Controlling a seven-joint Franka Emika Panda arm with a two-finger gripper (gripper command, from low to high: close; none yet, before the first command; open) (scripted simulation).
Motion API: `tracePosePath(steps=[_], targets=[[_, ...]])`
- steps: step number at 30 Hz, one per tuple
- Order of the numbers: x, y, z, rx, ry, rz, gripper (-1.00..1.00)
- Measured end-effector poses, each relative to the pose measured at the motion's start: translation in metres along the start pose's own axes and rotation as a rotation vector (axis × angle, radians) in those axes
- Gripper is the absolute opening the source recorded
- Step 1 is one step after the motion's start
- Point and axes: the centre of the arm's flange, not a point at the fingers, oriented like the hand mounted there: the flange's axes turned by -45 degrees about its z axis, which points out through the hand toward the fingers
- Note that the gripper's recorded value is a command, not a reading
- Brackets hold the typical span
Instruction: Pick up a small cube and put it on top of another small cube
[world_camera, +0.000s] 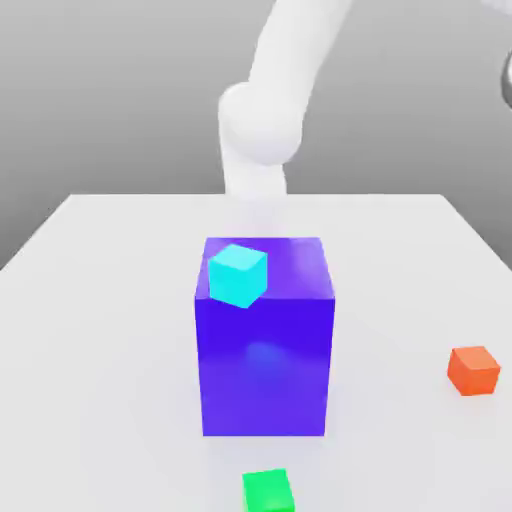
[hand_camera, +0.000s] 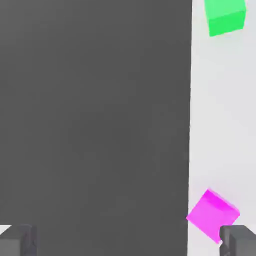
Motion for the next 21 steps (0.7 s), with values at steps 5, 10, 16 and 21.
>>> tracePosePath(steps=[5,10,16,21], targets=[[-0.010,0.014,0.069,-0.133,-0.022,0.215,0.00],[-0.018,0.036,0.133,-0.280,-0.031,0.443,0.00],[-0.026,0.056,0.198,-0.309,-0.032,0.488,0.00],[-0.026,0.058,0.205,-0.307,-0.031,0.489,-1.00]])
